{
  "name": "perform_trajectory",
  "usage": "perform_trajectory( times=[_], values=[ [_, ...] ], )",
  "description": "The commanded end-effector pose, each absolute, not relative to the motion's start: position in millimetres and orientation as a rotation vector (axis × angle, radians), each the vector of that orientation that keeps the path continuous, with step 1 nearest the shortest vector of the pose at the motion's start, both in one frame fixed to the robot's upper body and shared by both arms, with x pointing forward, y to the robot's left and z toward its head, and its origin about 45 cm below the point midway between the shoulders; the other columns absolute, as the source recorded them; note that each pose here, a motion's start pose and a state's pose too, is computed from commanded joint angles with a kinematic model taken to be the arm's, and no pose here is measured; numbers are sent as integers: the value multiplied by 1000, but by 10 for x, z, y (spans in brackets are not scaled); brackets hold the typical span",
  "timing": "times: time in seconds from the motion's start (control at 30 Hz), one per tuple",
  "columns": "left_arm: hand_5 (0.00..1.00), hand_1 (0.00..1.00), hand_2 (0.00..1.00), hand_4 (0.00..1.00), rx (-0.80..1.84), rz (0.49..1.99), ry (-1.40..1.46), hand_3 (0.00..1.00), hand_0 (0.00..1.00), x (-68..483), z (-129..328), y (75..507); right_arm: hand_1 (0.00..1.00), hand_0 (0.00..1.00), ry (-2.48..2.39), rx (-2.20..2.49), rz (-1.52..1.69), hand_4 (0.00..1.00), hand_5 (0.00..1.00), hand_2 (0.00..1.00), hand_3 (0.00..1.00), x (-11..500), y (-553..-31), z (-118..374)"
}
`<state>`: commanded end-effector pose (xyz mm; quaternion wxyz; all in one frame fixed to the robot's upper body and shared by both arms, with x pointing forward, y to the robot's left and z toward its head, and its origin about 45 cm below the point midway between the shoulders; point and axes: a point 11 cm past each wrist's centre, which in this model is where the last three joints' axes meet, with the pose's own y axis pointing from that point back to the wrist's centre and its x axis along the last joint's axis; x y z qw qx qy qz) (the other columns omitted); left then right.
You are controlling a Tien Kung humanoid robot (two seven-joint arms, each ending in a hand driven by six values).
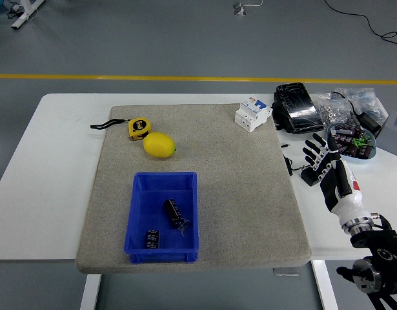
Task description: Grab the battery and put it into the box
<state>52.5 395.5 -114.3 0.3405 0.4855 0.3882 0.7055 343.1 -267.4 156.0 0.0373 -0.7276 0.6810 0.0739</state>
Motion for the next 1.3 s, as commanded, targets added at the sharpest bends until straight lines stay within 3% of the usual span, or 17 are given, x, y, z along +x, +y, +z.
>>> perform_trajectory(
  times=[1.3],
  values=[
    [661,695,757,765,1270,1829,1055,711,708,390,-1179,3887,892,984,2063,-2318,164,998,998,889,918,3429,-2630,1554]
  ],
)
